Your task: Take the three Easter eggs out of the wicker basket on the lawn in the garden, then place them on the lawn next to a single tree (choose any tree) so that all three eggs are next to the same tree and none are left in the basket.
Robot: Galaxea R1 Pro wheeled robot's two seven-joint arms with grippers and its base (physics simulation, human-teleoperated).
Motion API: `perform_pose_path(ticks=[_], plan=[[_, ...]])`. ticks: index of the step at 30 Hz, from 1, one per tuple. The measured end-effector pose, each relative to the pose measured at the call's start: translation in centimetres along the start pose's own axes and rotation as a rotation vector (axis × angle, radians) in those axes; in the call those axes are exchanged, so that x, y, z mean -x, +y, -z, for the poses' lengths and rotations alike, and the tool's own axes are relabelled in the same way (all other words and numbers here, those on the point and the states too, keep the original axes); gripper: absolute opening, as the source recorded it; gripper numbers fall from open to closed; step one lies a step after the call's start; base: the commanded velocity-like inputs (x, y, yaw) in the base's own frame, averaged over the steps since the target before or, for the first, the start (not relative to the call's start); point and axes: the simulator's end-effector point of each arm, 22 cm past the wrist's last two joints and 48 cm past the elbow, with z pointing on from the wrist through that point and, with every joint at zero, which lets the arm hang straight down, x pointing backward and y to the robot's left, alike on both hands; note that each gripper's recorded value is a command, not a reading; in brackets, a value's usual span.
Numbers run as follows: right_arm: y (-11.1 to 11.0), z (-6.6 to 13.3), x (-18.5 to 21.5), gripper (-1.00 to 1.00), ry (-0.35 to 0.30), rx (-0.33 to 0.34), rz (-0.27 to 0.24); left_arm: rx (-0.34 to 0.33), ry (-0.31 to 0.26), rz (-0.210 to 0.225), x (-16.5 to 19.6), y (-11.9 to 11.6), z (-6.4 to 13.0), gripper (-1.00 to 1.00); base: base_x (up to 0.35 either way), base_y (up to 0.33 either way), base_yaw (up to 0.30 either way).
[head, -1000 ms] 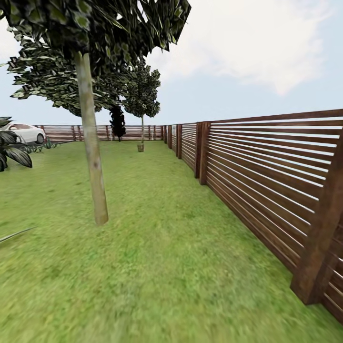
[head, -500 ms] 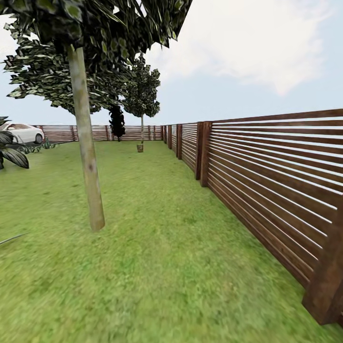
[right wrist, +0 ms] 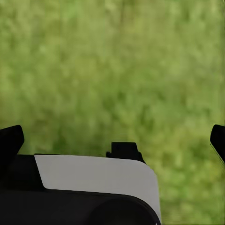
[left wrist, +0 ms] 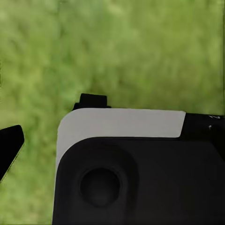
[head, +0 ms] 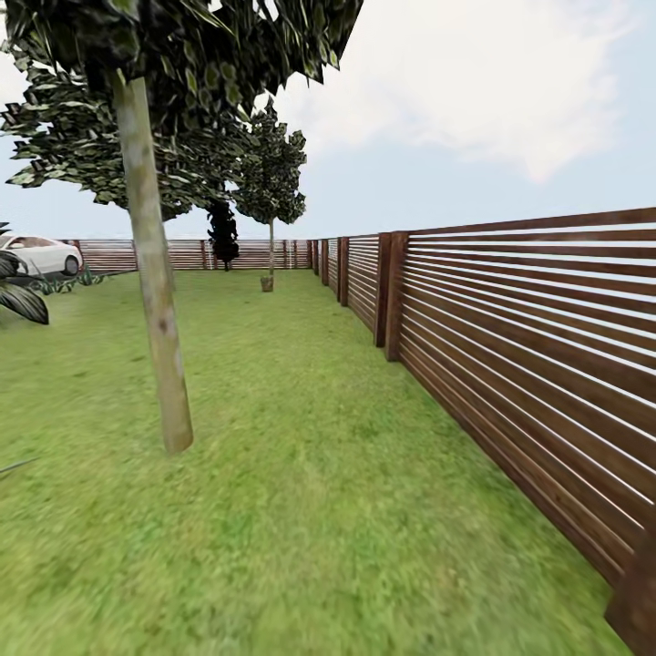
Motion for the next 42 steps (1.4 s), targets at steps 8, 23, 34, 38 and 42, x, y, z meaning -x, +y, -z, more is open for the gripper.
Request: perform_pose_path(ticks=[8,23,34,38,42], plan=[[0.0,0.0,0.0,1.0,0.0,0.0,0.0,0.0,-0.001,0.001,0.03,0.02,0.0,1.0,0.332,0.0,0.0],[0.0,0.0,0.0,1.0,0.0,0.0,0.0,0.003,-0.001,0.0,0.03,0.05,0.0,1.0,0.332,0.0,0.0],[0.0,0.0,0.0,1.0,0.0,0.0,0.0,0.002,0.0,0.0,0.01,0.03,0.0,1.0,0.332,0.0,0.0],[0.0,0.0,0.0,1.0,0.0,0.0,0.0,0.003,0.0,0.0,0.02,0.04,0.0,1.0,0.332,0.0,0.0],[0.0,0.0,0.0,1.0,0.0,0.0,0.0,0.003,0.0,0.0,0.02,0.05,0.0,1.0,0.332,0.0,0.0]])
